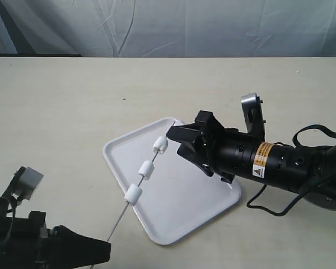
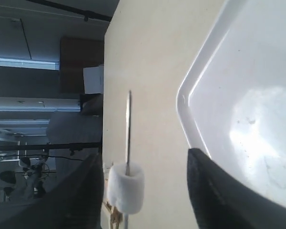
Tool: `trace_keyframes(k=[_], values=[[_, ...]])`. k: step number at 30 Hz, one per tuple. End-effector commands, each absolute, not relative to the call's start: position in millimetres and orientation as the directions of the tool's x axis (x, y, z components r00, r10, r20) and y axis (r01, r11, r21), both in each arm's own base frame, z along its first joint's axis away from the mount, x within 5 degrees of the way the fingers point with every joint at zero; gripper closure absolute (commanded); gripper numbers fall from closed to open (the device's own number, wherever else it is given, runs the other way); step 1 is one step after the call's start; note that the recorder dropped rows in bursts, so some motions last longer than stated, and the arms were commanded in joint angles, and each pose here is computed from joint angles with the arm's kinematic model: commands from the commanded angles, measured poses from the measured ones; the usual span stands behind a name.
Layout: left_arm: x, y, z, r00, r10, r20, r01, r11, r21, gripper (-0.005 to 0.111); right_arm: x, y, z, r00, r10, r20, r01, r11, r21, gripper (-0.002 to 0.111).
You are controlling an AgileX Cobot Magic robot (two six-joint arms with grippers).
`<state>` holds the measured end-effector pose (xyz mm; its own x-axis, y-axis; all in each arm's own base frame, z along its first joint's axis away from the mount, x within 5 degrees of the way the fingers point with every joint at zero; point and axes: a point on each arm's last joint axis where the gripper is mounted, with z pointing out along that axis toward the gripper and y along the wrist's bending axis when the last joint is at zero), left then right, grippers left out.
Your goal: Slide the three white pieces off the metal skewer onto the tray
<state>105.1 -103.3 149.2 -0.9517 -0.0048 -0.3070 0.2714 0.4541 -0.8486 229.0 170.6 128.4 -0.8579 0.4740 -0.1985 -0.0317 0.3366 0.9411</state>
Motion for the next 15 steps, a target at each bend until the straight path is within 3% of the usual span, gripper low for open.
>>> trace_keyframes(k=[1,15], values=[[108.1,-99.0,142.4,-0.959,-0.049,-0.278,0.210,0.537,-0.817,0.107,229.6,172.4,129.9,-0.860,0.474,-0.190,-0.036,0.315,0.948,0.058],[108.1,-99.0,142.3,-0.964,-0.062,-0.259,0.187,0.537,-0.823,0.107,237.2,212.0,120.1,-0.900,0.404,-0.162,-0.006,0.360,0.933,0.058]])
